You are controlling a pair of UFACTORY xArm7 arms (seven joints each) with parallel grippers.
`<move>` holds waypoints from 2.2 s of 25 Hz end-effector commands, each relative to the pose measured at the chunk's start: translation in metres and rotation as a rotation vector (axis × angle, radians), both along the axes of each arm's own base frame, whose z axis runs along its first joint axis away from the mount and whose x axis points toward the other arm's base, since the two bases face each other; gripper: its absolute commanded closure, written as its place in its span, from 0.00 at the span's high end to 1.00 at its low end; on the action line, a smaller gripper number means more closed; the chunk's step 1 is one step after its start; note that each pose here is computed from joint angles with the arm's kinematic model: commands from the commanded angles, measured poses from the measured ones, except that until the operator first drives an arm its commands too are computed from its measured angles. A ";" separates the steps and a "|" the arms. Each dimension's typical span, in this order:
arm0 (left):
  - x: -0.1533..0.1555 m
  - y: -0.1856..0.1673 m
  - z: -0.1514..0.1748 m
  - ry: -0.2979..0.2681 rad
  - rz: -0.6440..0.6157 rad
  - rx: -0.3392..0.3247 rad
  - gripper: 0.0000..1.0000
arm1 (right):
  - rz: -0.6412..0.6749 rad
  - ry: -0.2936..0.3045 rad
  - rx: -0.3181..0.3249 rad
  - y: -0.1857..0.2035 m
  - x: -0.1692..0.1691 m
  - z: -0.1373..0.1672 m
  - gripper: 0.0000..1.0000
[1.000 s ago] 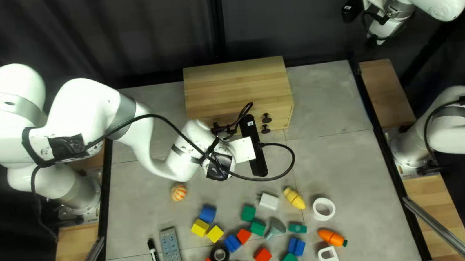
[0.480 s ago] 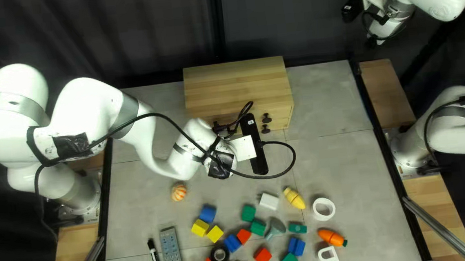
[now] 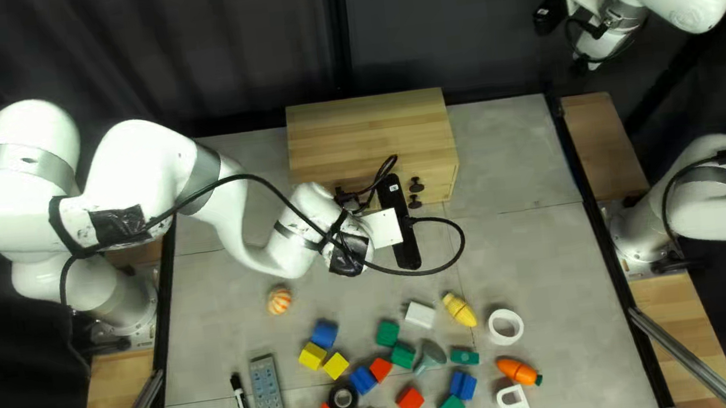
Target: Open drawers and place objects into drawer and close
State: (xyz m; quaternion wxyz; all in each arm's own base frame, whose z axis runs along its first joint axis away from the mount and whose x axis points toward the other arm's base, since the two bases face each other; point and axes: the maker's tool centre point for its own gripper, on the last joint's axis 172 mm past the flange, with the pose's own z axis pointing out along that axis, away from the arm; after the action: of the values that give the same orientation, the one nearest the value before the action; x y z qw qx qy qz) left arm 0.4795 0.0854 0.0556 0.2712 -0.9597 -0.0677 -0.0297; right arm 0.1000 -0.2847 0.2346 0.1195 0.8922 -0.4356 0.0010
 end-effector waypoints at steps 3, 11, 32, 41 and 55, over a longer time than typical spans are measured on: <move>-0.001 -0.003 -0.004 0.000 0.001 -0.008 1.00 | 0.000 0.000 0.000 0.000 0.000 0.000 1.00; -0.010 -0.021 -0.005 0.002 0.003 -0.021 1.00 | 0.000 0.000 0.000 0.000 0.000 0.000 1.00; -0.014 -0.089 0.056 0.008 -0.029 -0.033 1.00 | 0.000 0.000 0.000 0.000 0.000 0.000 1.00; -0.021 -0.106 0.110 -0.009 -0.087 -0.242 1.00 | 0.000 0.000 0.000 0.000 0.000 0.000 1.00; -0.007 -0.061 0.132 -0.086 -0.066 -0.494 1.00 | 0.000 0.000 0.000 0.000 0.000 0.000 1.00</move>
State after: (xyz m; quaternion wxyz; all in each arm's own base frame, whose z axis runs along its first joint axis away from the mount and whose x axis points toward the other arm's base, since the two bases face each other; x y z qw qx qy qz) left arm 0.4698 0.0142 0.1878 0.0470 -0.9966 -0.0433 -0.0513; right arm 0.1000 -0.2847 0.2346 0.1195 0.8922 -0.4355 0.0010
